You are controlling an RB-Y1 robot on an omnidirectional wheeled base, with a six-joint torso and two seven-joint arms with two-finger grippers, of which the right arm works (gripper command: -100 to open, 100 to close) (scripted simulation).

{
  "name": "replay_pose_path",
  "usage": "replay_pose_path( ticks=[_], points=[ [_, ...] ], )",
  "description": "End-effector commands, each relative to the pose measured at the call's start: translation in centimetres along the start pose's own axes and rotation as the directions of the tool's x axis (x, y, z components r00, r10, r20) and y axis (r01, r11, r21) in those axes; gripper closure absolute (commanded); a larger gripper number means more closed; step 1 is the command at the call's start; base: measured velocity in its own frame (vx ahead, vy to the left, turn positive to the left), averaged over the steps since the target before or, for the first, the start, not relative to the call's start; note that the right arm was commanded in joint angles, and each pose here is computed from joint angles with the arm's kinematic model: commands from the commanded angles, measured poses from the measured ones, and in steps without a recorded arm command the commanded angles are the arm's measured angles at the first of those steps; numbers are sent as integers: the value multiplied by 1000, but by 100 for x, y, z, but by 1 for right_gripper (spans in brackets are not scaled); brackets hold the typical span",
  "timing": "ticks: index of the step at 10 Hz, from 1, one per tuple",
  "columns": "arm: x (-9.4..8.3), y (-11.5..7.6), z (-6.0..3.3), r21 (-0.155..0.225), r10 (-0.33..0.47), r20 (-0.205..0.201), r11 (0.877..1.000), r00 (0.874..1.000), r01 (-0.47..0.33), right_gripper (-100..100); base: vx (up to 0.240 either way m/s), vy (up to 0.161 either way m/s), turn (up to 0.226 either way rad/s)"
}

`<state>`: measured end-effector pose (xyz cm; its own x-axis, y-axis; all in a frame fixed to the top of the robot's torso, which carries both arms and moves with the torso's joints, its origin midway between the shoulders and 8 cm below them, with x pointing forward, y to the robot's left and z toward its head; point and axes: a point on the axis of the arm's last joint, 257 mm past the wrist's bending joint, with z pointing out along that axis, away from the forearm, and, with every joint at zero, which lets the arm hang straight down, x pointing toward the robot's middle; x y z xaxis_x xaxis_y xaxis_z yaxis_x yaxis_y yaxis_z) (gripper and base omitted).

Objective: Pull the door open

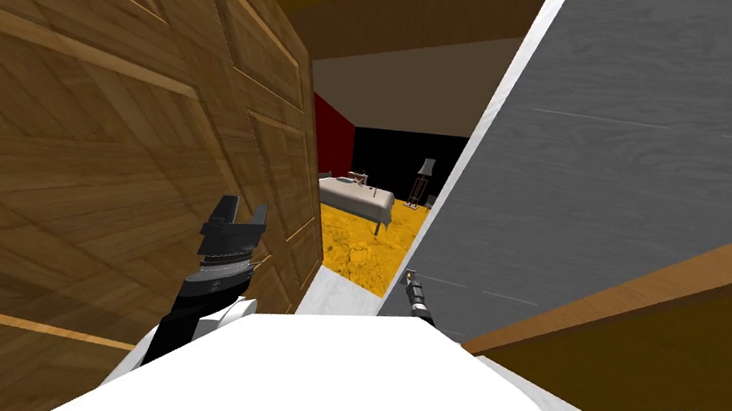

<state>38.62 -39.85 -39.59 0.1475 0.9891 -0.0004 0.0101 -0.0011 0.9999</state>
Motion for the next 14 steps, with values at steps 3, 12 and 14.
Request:
replay_pose_path(
  ticks=[3, 12, 14],
  points=[
    [-37, 22, -155, -8, -2, -40, 1000, 999, 1, 100, -227, -22, 133],
    [-114, 10, -618, -7, -2, -133, 1000, 991, 2, 100, -206, -41, 135],
    [-143, 22, -743, -9, -3, -155, 1000, 988, 1, 100, -204, -62, 153]
  ],
)
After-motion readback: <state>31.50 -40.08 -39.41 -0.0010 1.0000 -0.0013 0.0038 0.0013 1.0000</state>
